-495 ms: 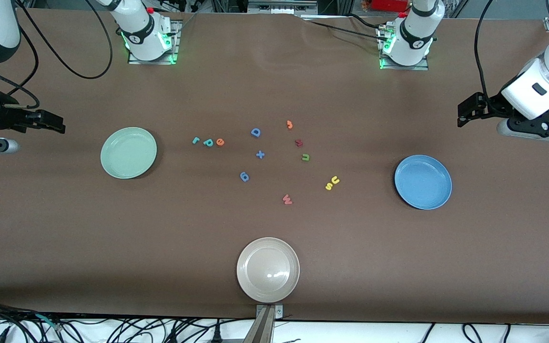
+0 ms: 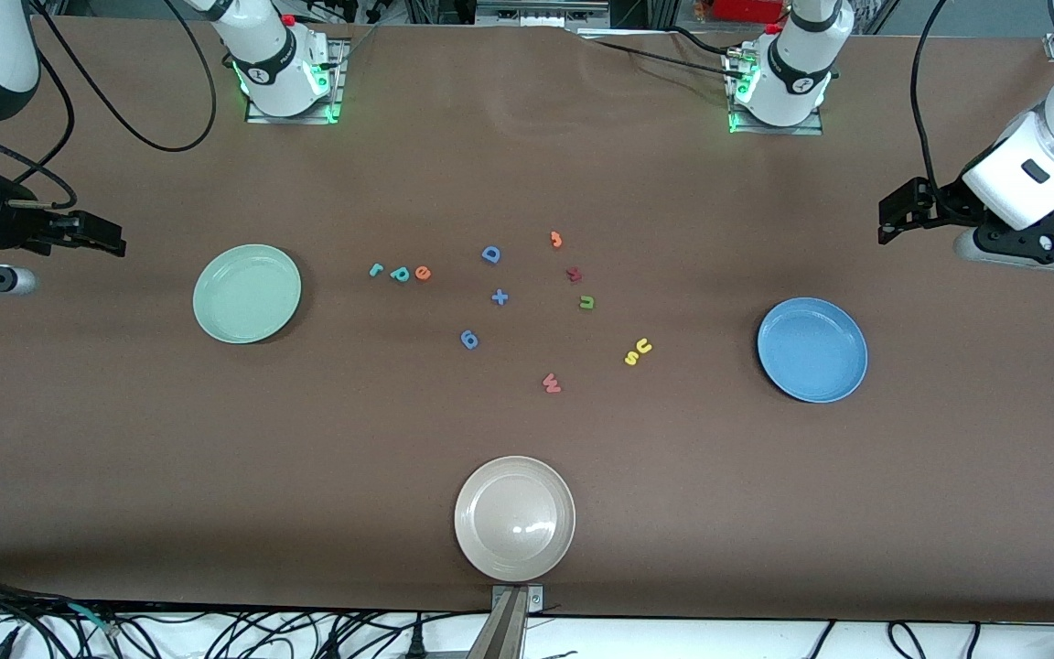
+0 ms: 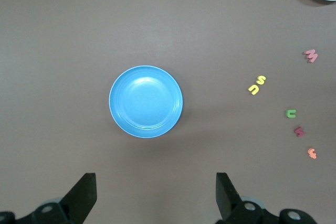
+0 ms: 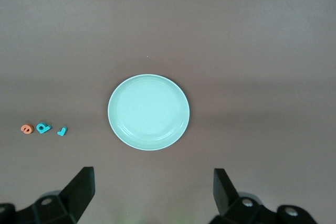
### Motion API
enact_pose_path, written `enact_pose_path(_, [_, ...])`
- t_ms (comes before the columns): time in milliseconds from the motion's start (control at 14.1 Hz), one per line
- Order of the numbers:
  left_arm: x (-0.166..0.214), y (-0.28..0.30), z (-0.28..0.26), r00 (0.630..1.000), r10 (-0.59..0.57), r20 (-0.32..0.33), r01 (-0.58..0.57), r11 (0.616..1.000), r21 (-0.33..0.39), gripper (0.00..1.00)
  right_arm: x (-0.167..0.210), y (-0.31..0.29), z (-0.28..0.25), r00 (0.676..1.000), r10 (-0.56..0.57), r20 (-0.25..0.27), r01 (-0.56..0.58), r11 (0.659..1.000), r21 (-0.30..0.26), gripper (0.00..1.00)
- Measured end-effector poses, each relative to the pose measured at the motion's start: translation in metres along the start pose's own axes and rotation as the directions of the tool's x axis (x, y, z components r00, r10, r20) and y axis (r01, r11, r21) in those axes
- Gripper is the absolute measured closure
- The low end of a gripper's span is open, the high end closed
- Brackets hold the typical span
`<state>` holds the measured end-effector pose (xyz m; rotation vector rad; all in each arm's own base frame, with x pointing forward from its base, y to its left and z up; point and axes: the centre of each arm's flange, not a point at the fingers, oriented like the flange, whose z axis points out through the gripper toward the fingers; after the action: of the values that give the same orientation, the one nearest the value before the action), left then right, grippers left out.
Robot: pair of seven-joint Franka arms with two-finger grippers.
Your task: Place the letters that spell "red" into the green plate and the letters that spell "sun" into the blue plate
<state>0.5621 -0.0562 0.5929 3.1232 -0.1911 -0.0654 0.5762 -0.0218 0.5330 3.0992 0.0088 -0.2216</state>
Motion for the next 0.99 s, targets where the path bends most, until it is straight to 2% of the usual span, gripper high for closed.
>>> enact_pose_path(990, [0.0000,0.0000,0.0000,1.000,0.000,0.000,0.000,1.000,0.000,0.00,0.0014,0.0000,-0.0026,1.000,0.000,-0.006,0.000,1.000,-0.001,0.00])
